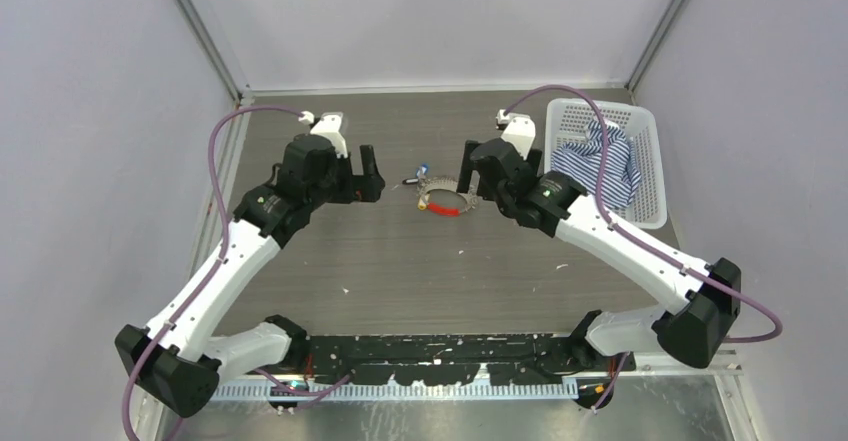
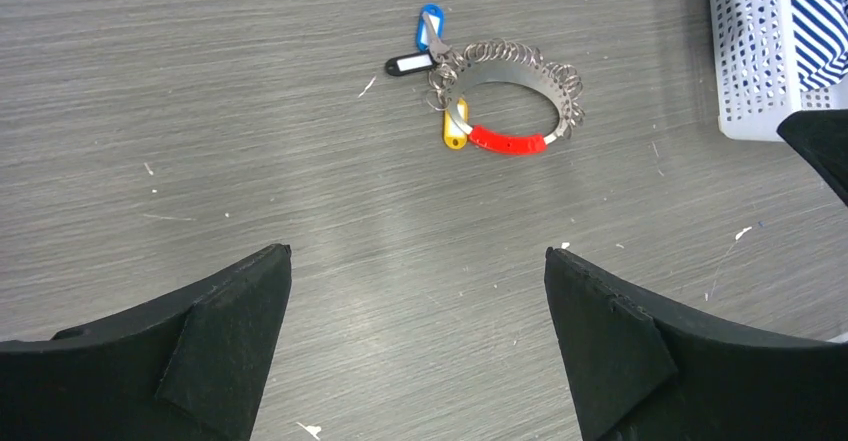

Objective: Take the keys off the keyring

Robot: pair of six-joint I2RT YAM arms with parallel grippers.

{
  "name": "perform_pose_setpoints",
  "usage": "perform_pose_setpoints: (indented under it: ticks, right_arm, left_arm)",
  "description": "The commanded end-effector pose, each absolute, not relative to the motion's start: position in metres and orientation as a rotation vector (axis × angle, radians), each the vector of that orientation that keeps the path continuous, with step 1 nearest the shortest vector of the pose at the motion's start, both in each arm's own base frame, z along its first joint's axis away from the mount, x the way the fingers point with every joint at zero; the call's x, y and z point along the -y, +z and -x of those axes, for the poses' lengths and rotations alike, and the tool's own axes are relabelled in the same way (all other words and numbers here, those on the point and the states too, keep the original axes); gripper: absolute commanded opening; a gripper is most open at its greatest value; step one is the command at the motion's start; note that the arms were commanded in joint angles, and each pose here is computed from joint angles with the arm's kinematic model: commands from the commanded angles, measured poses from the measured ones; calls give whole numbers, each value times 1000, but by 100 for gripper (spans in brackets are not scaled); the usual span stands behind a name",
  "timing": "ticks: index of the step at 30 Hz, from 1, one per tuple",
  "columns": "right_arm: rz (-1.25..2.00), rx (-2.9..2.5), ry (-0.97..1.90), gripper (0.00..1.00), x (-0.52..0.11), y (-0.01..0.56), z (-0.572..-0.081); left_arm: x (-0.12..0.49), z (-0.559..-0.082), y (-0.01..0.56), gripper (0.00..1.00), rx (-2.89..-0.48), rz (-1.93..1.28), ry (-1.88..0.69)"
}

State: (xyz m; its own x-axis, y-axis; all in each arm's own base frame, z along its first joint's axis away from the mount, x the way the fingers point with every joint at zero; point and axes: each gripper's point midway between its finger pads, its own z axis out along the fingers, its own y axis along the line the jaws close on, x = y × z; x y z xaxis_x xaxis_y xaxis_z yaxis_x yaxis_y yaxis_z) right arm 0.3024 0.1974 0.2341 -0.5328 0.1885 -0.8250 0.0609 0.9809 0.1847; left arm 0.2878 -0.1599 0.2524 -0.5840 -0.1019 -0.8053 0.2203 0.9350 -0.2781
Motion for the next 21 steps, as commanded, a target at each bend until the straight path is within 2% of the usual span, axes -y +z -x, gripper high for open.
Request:
perform_pose_setpoints:
  ticks: [1, 9, 21]
  right_arm:
    - [-131, -2112, 181, 100, -204, 247, -309]
    - [4, -2130, 188, 100, -228, 233, -328]
    - [187, -2245, 264, 99, -283, 167, -433]
  left_arm:
    - [161, -289, 263, 100, -2134, -96, -441]
    - [163, -286, 260, 100, -2146, -152, -441]
    - [192, -305, 227, 100, -2269, -104, -666]
